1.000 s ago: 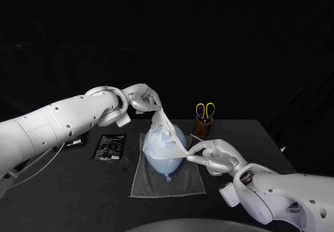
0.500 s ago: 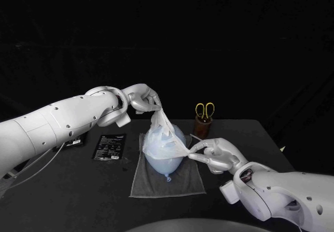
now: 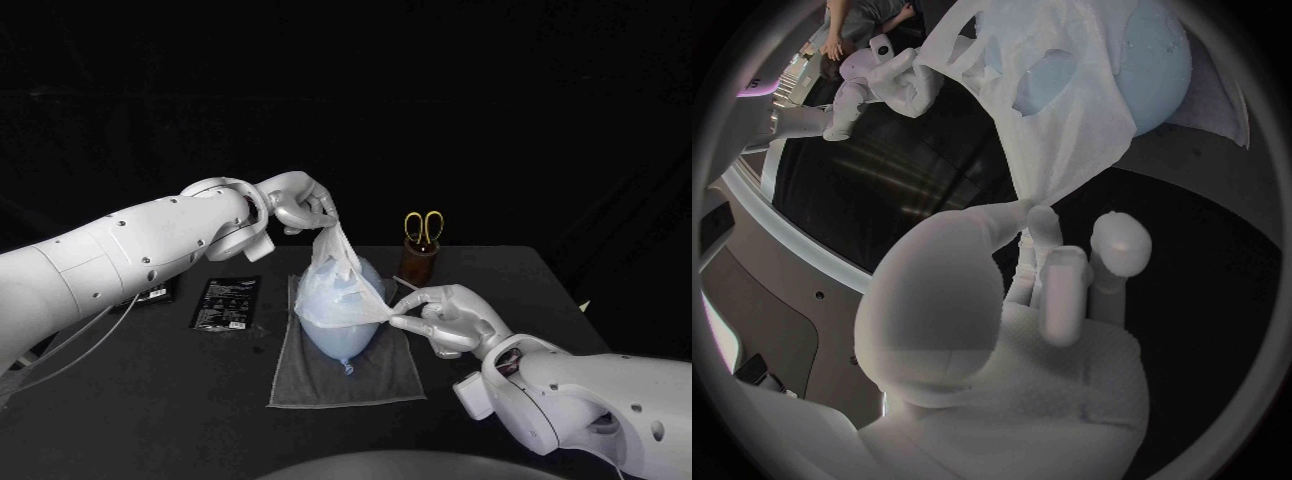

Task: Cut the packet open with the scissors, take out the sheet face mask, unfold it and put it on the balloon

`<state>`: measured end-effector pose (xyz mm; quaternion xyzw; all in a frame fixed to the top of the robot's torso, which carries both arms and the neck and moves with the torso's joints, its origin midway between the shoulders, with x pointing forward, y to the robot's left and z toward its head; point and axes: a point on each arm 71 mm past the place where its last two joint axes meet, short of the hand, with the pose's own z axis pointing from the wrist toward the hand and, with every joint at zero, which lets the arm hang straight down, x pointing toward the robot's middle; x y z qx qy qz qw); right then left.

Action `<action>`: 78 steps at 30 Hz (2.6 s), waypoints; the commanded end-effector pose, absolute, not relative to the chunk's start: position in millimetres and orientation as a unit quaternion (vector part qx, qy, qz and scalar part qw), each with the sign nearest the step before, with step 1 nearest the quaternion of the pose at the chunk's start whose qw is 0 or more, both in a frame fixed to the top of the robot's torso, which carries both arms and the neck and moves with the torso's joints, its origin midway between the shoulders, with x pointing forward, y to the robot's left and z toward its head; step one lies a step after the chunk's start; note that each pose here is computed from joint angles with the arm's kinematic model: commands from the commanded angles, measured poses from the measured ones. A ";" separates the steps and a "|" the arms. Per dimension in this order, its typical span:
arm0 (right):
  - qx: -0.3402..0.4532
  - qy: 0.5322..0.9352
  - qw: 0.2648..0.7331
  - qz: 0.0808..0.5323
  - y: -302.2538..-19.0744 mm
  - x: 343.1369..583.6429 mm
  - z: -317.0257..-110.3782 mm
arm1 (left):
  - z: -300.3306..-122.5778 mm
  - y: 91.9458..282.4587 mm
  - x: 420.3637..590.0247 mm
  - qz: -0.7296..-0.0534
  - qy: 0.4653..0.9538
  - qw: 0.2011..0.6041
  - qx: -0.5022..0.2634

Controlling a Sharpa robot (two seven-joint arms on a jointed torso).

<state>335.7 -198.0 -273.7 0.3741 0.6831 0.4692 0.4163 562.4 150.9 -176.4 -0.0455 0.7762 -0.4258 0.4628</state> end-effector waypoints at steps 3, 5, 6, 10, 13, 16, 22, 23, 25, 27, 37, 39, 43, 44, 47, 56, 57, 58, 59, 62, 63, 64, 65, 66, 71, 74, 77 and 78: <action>0.367 0.680 0.416 0.479 -194.8 332.0 -275.3 | -178.1 150.2 564.5 -0.421 0.777 0.464 -0.059; 0.369 0.683 0.410 0.479 -193.6 330.8 -277.6 | -179.9 151.1 564.9 -0.414 0.783 0.460 -0.063; 0.371 0.684 0.407 0.478 -193.1 330.2 -278.9 | -180.7 151.7 565.2 -0.410 0.785 0.459 -0.065; 0.376 0.690 0.399 0.472 -192.4 327.9 -284.1 | -183.0 155.4 566.6 -0.399 0.793 0.455 -0.075; 0.380 0.695 0.393 0.467 -192.0 325.5 -288.6 | -184.2 157.6 567.7 -0.393 0.796 0.453 -0.082; 0.384 0.698 0.388 0.462 -191.8 323.2 -292.8 | -185.4 158.3 568.1 -0.390 0.798 0.451 -0.086; 0.392 0.702 0.385 0.453 -192.5 320.2 -299.3 | -189.2 158.0 568.6 -0.383 0.802 0.449 -0.091; 0.393 0.703 0.384 0.452 -192.7 320.0 -299.9 | -189.8 158.0 568.8 -0.382 0.802 0.449 -0.093; 0.395 0.704 0.383 0.449 -193.2 319.8 -301.1 | -191.2 158.3 569.3 -0.380 0.802 0.450 -0.096; 0.398 0.708 0.380 0.444 -193.9 319.5 -302.7 | -192.2 159.0 569.9 -0.378 0.802 0.453 -0.099; 0.402 0.740 0.356 0.405 -198.6 318.6 -312.5 | -191.0 167.6 570.4 -0.383 0.785 0.471 -0.121; 0.399 0.752 0.350 0.390 -200.8 318.3 -315.5 | -189.4 170.9 569.6 -0.392 0.776 0.476 -0.132; 0.395 0.769 0.349 0.363 -207.1 318.6 -319.9 | -186.2 177.6 567.3 -0.412 0.759 0.481 -0.153; 0.394 0.772 0.349 0.357 -208.7 318.8 -320.8 | -185.5 179.2 566.5 -0.417 0.755 0.482 -0.156; 0.392 0.781 0.347 0.340 -213.8 319.2 -323.7 | -183.2 184.5 564.1 -0.429 0.744 0.484 -0.168; 0.392 0.781 0.374 0.312 -227.7 324.1 -325.0 | -175.0 201.0 552.3 -0.454 0.712 0.503 -0.184; 0.392 0.775 0.384 0.314 -229.7 326.1 -322.8 | -173.6 203.8 549.4 -0.457 0.707 0.507 -0.185; 0.391 0.769 0.394 0.316 -231.4 328.7 -319.9 | -172.5 206.9 546.3 -0.460 0.702 0.511 -0.186; 0.389 0.763 0.404 0.321 -232.7 332.0 -316.2 | -171.6 210.4 543.0 -0.461 0.698 0.515 -0.187; 0.377 0.747 0.431 0.337 -234.9 343.1 -303.7 | -172.0 221.3 532.5 -0.464 0.686 0.526 -0.192; 0.371 0.743 0.440 0.343 -235.4 347.9 -298.6 | -173.4 225.0 528.3 -0.465 0.683 0.529 -0.193; 0.361 0.738 0.451 0.350 -235.9 354.3 -292.1 | -175.8 229.2 523.0 -0.466 0.680 0.531 -0.196; 0.352 0.734 0.459 0.355 -236.3 359.9 -286.4 | -178.6 232.3 518.4 -0.467 0.678 0.532 -0.198; 0.343 0.731 0.467 0.361 -236.5 365.4 -280.7 | -182.0 235.0 513.6 -0.467 0.677 0.532 -0.200; 0.293 0.725 0.496 0.377 -235.6 389.9 -254.0 | -201.5 243.6 492.1 -0.468 0.678 0.526 -0.212; 0.266 0.725 0.508 0.382 -232.9 400.8 -241.1 | -214.5 245.6 481.1 -0.465 0.682 0.520 -0.218; 0.240 0.725 0.520 0.381 -228.3 411.8 -229.8 | -228.5 245.3 471.0 -0.459 0.689 0.514 -0.225; 0.233 0.726 0.523 0.380 -226.2 415.4 -226.8 | -232.8 244.8 468.1 -0.457 0.691 0.512 -0.227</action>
